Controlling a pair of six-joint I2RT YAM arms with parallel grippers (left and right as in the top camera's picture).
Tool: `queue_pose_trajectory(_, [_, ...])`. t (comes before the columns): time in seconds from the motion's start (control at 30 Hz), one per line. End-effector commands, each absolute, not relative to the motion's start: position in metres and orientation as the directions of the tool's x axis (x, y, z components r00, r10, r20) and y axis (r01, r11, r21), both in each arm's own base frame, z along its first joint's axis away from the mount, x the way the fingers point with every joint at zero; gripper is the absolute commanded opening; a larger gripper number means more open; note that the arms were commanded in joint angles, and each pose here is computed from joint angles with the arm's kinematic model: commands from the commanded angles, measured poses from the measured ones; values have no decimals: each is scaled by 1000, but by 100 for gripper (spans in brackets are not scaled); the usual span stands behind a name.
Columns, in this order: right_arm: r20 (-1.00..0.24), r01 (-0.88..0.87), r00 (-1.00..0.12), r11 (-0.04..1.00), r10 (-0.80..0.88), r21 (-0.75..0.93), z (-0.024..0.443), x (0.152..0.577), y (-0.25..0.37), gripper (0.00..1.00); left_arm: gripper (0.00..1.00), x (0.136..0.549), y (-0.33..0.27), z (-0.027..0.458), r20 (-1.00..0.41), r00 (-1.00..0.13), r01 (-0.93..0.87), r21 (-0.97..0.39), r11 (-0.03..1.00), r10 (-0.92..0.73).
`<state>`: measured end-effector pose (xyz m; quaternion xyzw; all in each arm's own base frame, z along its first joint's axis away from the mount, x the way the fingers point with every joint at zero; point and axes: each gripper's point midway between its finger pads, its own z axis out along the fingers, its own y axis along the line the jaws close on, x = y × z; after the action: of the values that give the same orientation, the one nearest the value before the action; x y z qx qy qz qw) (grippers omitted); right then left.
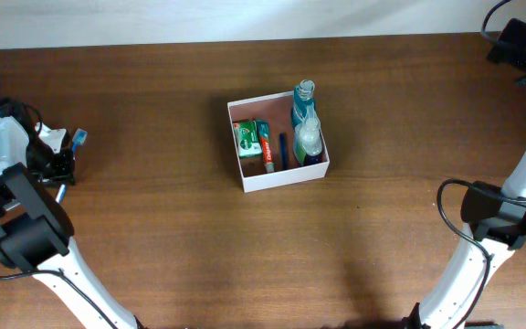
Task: Pack container
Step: 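Lift the toothbrush and carry it over the pink box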
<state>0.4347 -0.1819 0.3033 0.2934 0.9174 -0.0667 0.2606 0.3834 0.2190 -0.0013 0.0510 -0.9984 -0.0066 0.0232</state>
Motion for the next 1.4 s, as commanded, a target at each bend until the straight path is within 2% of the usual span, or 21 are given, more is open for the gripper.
queue_pose_trajectory(0.0, [-494, 579, -700, 815, 515, 28, 294, 436, -183, 98, 18, 379, 214, -5, 55, -994, -91, -9, 996, -91])
queue_pose_trajectory(0.07, [-494, 579, -700, 815, 515, 28, 294, 436, -183, 98, 10, 379, 214, -5, 55, -994, -97, -9, 995, -96])
queue_pose_trajectory(0.17, [-494, 579, -700, 815, 515, 28, 294, 436, -183, 99, 4, 379, 214, -4, 53, -992, -115, -7, 993, -114])
queue_pose_trajectory(0.3, [-494, 579, -700, 815, 515, 28, 294, 436, -183, 98, 4, 389, 213, 5, 26, -989, -145, -7, 989, -144])
queue_pose_trajectory(0.53, [-494, 579, -700, 815, 515, 28, 294, 436, -183, 98, 4, 439, 173, 61, -151, -983, -79, -175, 981, -106])
queue_pose_trajectory(0.63, [-494, 579, -700, 815, 515, 28, 294, 436, -183, 98, 4, 463, 140, 104, -254, -963, -18, -261, 965, -87])
queue_pose_trajectory(0.77, [-494, 579, -700, 815, 515, 28, 294, 436, -183, 98, 3, 481, 92, 161, -347, -937, 58, -279, 959, -44])
queue_pose_trajectory(0.97, [-494, 579, -700, 815, 515, 28, 294, 436, -183, 98, 3, 477, -19, 224, -428, -900, 249, -340, 907, 87])
queue_pose_trajectory(1.07, [-494, 579, -700, 815, 515, 28, 294, 436, -183, 98, 4, 465, -81, 236, -433, -885, 344, -364, 865, 170])
queue_pose_trajectory(1.27, [-494, 579, -700, 815, 515, 28, 294, 436, -183, 98, 3, 433, -191, 229, -420, -823, 536, -351, 768, 383])
queue_pose_trajectory(1.37, [-494, 579, -700, 815, 515, 28, 294, 436, -183, 98, 4, 422, -218, 218, -376, -826, 533, -277, 799, 420])
